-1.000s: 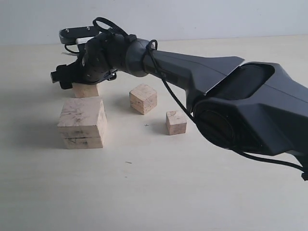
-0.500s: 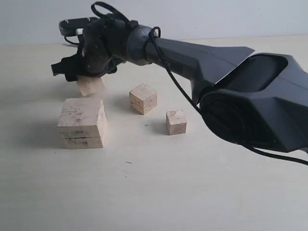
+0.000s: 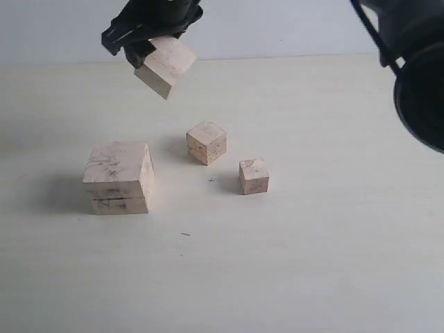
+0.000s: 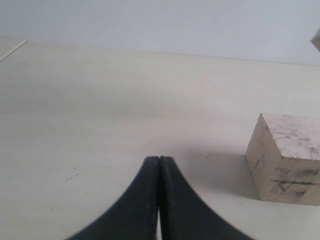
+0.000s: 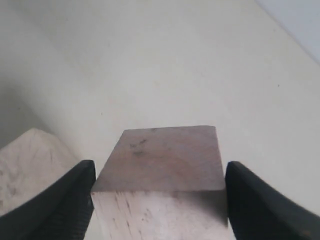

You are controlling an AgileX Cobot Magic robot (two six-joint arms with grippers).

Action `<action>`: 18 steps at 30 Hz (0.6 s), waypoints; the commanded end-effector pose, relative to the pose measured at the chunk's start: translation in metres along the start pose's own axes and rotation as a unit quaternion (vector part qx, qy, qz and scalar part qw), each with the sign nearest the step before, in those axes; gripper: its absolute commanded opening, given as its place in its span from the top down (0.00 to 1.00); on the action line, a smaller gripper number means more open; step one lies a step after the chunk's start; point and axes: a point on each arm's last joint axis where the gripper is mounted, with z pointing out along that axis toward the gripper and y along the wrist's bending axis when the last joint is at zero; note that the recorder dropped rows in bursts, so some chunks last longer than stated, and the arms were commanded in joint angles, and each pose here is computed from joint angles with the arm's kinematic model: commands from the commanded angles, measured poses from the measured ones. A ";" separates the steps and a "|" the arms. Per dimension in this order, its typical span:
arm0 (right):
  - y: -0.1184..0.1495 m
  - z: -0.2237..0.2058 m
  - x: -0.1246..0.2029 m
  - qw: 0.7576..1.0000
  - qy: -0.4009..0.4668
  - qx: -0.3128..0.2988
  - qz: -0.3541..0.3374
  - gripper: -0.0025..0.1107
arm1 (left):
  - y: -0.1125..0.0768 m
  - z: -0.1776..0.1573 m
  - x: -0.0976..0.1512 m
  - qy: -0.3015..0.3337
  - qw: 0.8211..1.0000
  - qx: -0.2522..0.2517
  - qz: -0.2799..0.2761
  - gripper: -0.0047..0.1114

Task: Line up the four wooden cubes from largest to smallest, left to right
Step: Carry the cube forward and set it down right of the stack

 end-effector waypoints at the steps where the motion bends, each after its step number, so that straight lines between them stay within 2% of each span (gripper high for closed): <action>1: -0.014 -0.026 0.005 0.997 -0.009 -0.063 -0.048 0.98 | 0.000 0.000 0.000 -0.008 1.000 0.003 -0.002 0.96; 5: -0.014 -0.030 0.016 0.994 0.005 -0.078 -0.078 0.98 | 0.000 0.000 0.000 -0.008 1.000 0.003 -0.002 0.96; 10: -0.008 -0.012 0.039 0.988 0.055 -0.107 -0.101 0.98 | 0.000 0.000 0.000 -0.008 1.000 0.003 -0.002 0.96; 14: 0.002 0.011 0.063 0.972 0.090 -0.159 -0.149 0.98 | 0.000 0.000 0.000 -0.008 1.000 0.003 -0.002 0.96; 18: 0.005 0.019 0.073 0.959 0.097 -0.180 -0.195 0.98 | 0.000 0.000 0.000 -0.008 1.000 0.003 -0.002 0.96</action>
